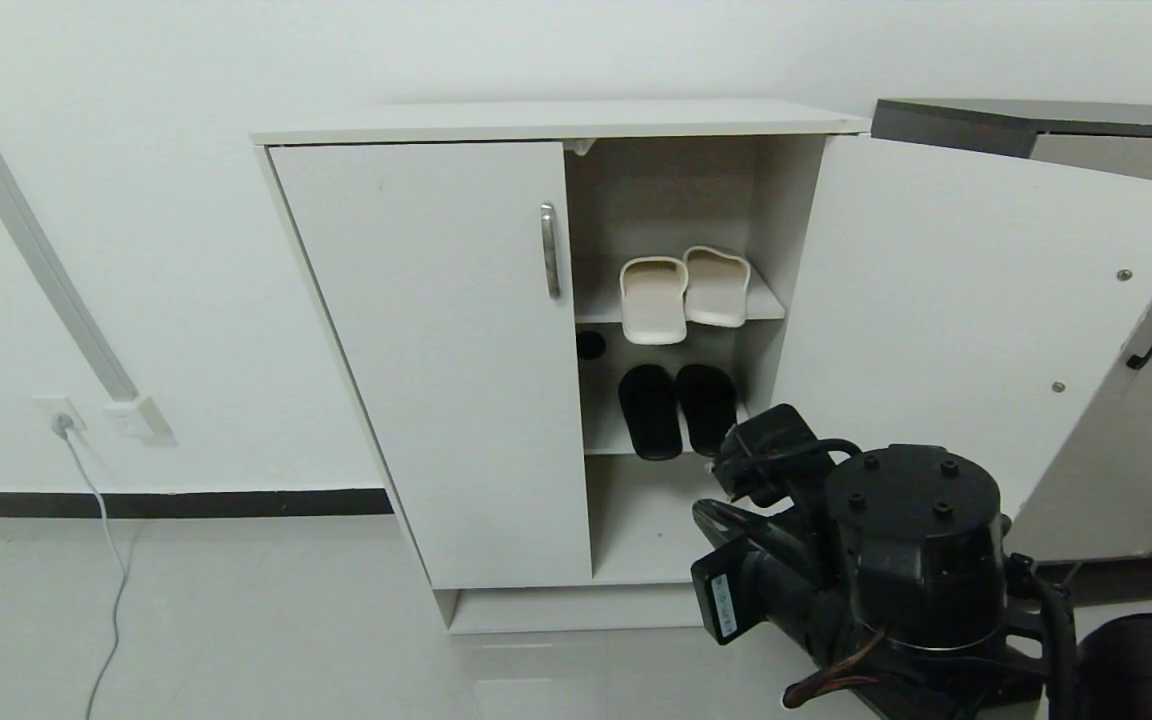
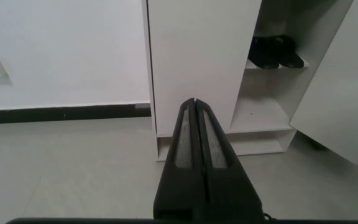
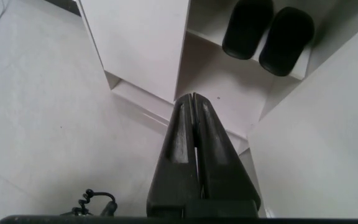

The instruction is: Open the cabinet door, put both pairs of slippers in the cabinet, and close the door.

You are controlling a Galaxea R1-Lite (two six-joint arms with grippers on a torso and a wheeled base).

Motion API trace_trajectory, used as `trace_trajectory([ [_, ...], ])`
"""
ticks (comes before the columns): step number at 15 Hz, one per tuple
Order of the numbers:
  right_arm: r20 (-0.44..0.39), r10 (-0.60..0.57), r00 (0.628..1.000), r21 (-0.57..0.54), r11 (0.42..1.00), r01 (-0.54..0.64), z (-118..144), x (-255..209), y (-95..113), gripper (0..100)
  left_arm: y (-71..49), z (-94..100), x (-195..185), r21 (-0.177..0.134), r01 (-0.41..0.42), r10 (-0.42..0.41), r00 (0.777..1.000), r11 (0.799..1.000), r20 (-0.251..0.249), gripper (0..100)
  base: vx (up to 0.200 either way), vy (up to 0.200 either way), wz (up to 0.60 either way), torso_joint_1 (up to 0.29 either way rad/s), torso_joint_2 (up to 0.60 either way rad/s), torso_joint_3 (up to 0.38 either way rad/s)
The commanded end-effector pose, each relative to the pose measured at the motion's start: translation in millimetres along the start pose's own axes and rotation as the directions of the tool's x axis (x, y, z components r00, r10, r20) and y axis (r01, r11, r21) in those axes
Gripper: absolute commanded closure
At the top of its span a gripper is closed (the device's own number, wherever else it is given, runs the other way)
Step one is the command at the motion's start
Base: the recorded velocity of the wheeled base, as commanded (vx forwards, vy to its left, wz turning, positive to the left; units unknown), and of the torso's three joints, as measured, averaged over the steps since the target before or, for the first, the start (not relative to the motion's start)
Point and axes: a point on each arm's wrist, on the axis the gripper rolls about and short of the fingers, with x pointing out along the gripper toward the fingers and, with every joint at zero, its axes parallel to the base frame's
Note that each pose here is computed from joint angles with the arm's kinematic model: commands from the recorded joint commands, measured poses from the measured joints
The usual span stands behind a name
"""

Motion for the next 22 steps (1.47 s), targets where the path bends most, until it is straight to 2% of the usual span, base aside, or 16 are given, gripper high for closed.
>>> trace_trajectory([
  [1, 0.004, -0.001, 1.000, 0.003, 1.000, 0.001, 0.1, 0.6, -0.1, 100, 0.0, 0.0, 0.0, 0.000, -0.001, 0.001, 1.000, 1.000, 0.000, 100, 0.000, 0.000, 0.00, 0.000, 0.00, 0.000],
  [5, 0.004, -0.001, 1.000, 0.002, 1.000, 0.001, -1.0, 0.7, -0.1, 100, 0.0, 0.0, 0.0, -0.001, 0.000, 0.000, 1.000, 1.000, 0.000, 100, 0.000, 0.000, 0.00, 0.010, -0.18, -0.277],
  [9, -0.006, -0.003, 1.000, -0.003, 1.000, 0.003, -3.7, 3.2, 0.6, 100, 0.0, 0.0, 0.0, -0.001, 0.000, 0.000, 1.000, 1.000, 0.000, 100, 0.000, 0.000, 0.00, 0.040, -0.51, -0.369],
  [22, -0.010, -0.003, 1.000, -0.004, 1.000, 0.003, -4.9, 3.4, 0.6, 100, 0.0, 0.0, 0.1, -0.001, 0.000, 0.000, 1.000, 1.000, -0.001, 100, 0.000, 0.000, 0.00, 0.152, -0.48, -0.332],
])
